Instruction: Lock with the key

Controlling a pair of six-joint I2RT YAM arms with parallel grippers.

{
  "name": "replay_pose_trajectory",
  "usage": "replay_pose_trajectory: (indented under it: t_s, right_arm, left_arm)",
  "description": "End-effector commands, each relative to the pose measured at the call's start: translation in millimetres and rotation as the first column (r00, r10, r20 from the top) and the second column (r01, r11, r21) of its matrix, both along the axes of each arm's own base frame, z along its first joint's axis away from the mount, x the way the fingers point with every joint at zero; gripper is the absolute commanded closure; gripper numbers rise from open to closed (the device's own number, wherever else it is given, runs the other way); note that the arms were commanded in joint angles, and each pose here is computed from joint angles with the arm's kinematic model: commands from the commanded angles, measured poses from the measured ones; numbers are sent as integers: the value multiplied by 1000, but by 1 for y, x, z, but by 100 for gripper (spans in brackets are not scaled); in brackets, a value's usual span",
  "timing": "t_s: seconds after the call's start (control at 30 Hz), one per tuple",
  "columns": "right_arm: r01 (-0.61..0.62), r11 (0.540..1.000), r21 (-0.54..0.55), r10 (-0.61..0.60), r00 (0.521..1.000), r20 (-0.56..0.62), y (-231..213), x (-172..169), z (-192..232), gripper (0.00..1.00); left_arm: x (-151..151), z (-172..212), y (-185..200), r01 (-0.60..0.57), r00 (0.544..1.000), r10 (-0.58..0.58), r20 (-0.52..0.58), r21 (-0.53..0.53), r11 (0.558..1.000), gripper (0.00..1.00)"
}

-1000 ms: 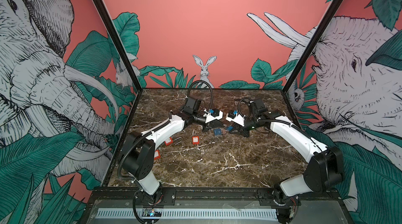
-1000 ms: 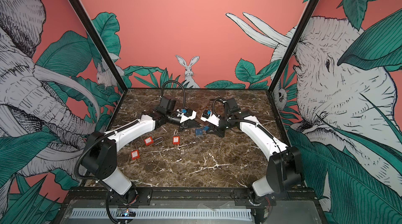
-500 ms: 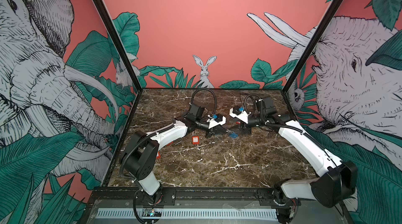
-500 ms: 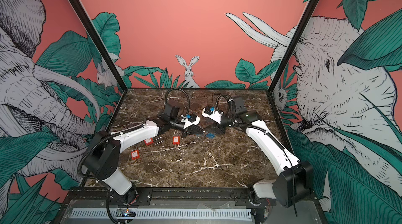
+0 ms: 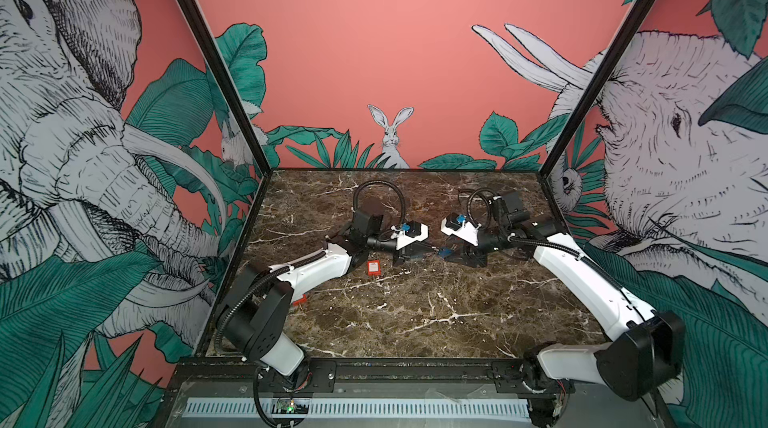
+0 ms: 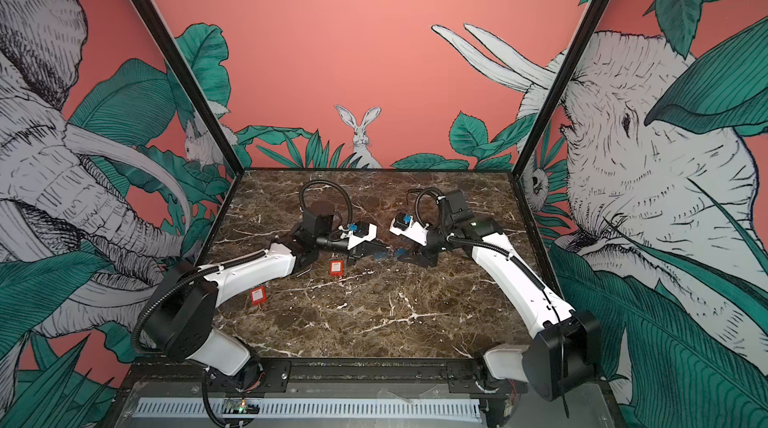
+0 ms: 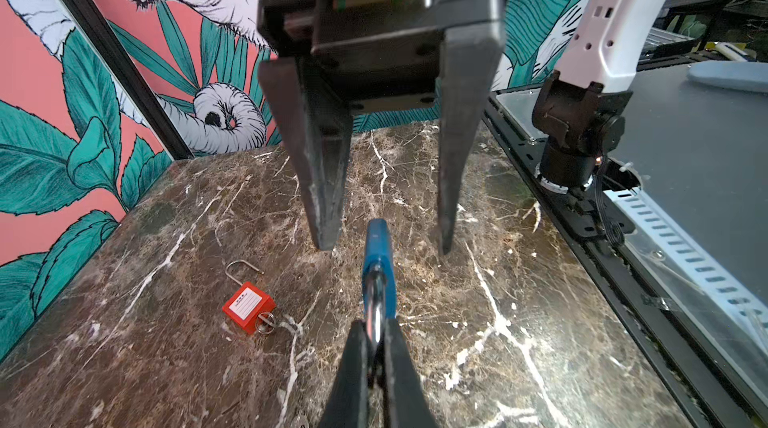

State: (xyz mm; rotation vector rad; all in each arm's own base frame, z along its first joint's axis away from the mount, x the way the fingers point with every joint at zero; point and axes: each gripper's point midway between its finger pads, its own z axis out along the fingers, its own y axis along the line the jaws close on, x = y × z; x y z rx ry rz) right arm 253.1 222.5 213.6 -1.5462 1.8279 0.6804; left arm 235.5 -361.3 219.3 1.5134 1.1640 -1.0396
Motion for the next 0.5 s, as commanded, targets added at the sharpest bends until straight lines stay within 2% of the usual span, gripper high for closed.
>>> replay_pose_trajectory:
  t_s: [0.0,0.13,0.47]
  right_arm:
    - [-15,999,-31,16,999,40,1,5,-2,47]
    - [-35,998,-44,36,999,29,3,5,-6,51]
    - [-76,996,-53,74,997,-31,6,-4,-14,70]
  left_arm:
    - [-6,24,0,19,998,-14,61,-72,997,100]
    - [-7,25,0,19,998,-13,69,-78,997,100]
    - [-9,27,-1,32,997,-26,72,-90,995,100]
